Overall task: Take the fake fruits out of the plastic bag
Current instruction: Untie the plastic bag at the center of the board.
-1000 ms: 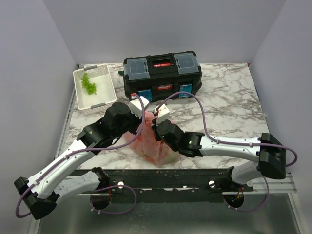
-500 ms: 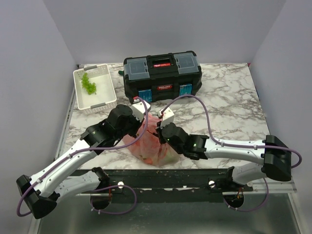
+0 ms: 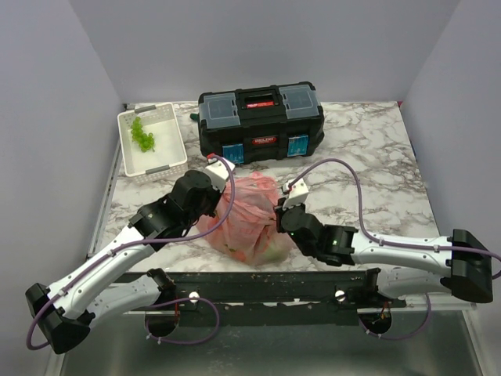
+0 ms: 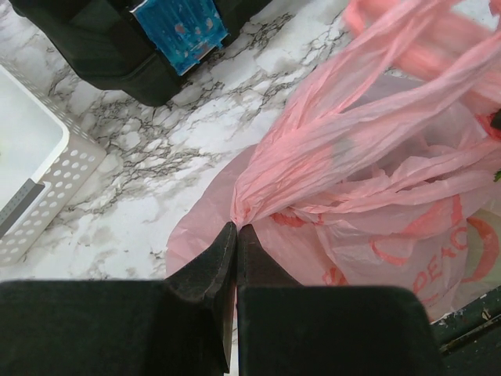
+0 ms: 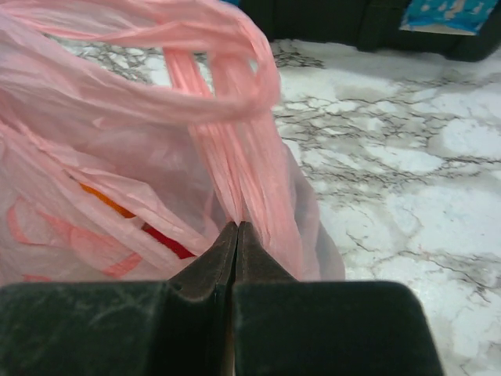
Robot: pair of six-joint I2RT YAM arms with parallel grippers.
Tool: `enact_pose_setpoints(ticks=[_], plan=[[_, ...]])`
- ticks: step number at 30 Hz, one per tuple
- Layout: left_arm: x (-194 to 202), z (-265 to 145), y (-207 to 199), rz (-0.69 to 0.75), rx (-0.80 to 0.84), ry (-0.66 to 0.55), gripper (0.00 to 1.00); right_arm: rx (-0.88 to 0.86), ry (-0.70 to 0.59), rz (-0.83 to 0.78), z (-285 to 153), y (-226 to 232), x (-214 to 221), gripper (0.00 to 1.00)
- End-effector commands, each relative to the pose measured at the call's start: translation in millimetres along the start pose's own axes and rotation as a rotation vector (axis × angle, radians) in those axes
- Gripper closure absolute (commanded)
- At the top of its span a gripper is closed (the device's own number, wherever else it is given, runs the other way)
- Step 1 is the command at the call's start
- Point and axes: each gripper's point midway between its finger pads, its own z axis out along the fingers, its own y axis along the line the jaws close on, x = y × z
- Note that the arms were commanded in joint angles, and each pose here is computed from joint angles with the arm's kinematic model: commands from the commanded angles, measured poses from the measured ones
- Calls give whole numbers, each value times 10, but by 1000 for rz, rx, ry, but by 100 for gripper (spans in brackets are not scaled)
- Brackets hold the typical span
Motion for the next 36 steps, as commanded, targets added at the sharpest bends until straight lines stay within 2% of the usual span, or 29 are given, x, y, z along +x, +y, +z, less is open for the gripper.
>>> enact_pose_setpoints(ticks=[1, 13, 23, 29, 36], plan=[[-28, -42, 99, -1, -43, -23, 100, 156, -3, 12, -66, -348, 68, 99], [-12, -29, 310, -80, -142, -31, 100, 378, 38, 151, -269, -828, 327, 99], [9, -21, 338, -48, -146, -98, 100, 468, 61, 136, -383, -1037, 416, 99], [24, -36, 435, -79, -204, -135, 100, 433, 81, 178, -345, -921, 410, 99], [-59, -49, 359, -93, -152, -167, 100, 343, 111, 116, -180, -635, 356, 99]])
